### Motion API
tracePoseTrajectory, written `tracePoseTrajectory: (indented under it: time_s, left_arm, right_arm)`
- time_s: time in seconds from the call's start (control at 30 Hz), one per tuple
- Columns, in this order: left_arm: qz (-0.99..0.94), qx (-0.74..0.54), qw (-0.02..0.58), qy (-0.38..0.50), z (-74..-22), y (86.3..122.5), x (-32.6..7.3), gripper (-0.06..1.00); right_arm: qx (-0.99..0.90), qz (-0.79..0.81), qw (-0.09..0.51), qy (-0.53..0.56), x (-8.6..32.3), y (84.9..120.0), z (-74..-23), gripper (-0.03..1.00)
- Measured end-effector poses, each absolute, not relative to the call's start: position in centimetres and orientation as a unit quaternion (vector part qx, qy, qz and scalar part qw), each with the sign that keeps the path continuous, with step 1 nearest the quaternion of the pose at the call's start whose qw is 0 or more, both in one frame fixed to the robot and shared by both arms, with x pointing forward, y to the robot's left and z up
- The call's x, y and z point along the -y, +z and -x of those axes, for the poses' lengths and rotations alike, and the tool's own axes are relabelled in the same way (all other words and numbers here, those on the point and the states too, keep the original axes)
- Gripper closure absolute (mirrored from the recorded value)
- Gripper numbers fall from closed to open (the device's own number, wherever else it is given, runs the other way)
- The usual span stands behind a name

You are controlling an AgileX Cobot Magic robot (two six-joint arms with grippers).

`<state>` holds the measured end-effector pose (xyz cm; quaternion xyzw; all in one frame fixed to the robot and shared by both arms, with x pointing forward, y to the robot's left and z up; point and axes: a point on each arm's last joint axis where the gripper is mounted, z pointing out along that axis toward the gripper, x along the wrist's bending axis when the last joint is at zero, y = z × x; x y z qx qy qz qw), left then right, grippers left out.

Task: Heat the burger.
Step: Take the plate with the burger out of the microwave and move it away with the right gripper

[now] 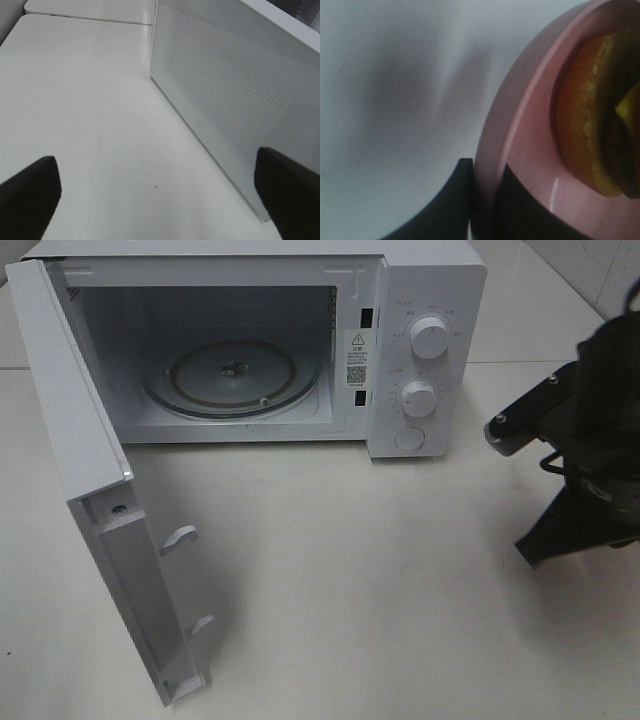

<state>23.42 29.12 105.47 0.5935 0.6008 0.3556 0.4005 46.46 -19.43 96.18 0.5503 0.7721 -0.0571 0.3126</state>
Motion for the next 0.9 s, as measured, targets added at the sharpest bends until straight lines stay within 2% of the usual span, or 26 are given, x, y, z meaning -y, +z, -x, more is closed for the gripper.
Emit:
tracePoseTrajectory:
  time_s: [0.47,0.9]
  left_arm:
    - [-0.593,-0.601,0.4,0.356,-23.4,105.5,-29.1,-0.03]
    - [-0.593,-0.601,0.4,0.356,-23.4,105.5,-29.1,-0.03]
  right_arm:
    - [-0.695,-0.652,0.293,-0.075,19.9,93.9,-51.6,0.86]
    - [-0.641,-0.711,0.273,-0.097,22.8,89.7,-54.2,0.86]
